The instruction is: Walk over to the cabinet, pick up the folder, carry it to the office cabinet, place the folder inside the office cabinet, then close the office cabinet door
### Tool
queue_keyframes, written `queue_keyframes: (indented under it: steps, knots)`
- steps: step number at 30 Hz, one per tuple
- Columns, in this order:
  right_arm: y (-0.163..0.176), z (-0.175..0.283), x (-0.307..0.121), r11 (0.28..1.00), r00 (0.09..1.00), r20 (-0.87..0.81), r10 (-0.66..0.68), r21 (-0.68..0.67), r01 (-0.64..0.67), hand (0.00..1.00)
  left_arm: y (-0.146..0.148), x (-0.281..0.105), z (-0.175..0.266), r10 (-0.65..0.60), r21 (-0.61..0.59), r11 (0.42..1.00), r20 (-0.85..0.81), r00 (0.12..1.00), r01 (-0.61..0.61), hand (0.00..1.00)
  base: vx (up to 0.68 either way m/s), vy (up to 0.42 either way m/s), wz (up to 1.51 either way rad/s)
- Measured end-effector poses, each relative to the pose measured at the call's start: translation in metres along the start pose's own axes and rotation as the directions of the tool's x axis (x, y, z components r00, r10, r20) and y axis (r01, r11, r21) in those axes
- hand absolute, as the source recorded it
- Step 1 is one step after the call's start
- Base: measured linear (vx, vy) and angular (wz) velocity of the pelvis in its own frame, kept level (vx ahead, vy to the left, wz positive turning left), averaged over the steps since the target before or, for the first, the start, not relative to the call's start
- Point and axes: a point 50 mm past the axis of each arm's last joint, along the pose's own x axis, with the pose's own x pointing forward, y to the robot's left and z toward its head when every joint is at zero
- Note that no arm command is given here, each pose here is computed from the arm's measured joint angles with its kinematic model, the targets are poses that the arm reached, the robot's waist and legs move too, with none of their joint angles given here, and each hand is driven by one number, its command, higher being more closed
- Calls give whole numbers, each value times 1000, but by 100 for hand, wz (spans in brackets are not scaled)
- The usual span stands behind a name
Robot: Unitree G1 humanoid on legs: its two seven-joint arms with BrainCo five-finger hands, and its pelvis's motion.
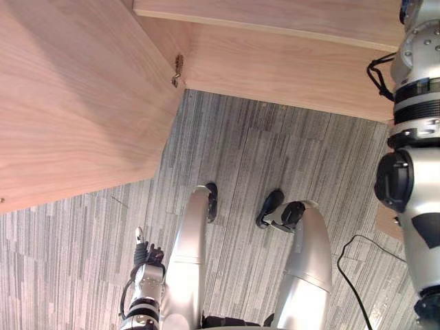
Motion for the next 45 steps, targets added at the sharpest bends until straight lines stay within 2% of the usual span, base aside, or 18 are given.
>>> queue_keyframes:
  steps: [1,2,5,8,12,16,27,33,36,38,42,45]
  knots:
    - [0,-1,1,994,999,-3,32,-107,-32,0,0,0,1,-2,-2,1000,3,1000,2,0,0,0,0]
    - [1,-2,1,986,999,-11,49,-158,-50,0,0,0,1,-2,-4,1000,6,1000,2,0,31,13,-1]
    - [0,-17,1,915,992,-79,96,-386,-119,0,2,1,7,3,-18,1000,23,1000,-2,0,42,21,-8]
    - [-11,-31,1,839,985,-149,83,-523,-150,0,1,1,9,-9,-16,1000,28,1000,10,0,45,24,1]
    - [-25,-40,1,756,978,-202,45,-633,-166,0,0,2,15,-22,-25,999,49,999,24,0,50,44,-1]
    - [-36,-46,1,741,976,-216,4,-655,-148,0,-2,2,17,-40,-26,999,57,998,41,0,60,49,-8]
    - [-113,-92,-23,717,925,-323,-200,-692,-87,0,-3,3,31,-68,-27,997,104,992,71,0,83,5,7]
    - [-130,-101,-30,723,904,-351,-245,-687,-71,0,-2,3,30,-84,-10,996,104,991,85,0,81,-8,0]
    - [-152,-98,-33,705,887,-342,-310,-709,-27,0,3,4,27,-76,3,997,91,993,76,0,53,-46,13]
    - [-167,-99,-38,668,870,-342,-355,-744,-20,0,8,5,25,-60,2,998,80,995,60,0,56,-86,8]
    - [-170,-105,-42,661,861,-358,-362,-749,-34,0,11,6,28,-57,-1,998,88,995,57,0,28,-62,-8]
    - [-178,-106,-45,581,859,-360,-364,-808,-92,0,10,6,28,-61,-1,998,89,994,61,0,13,-52,-9]
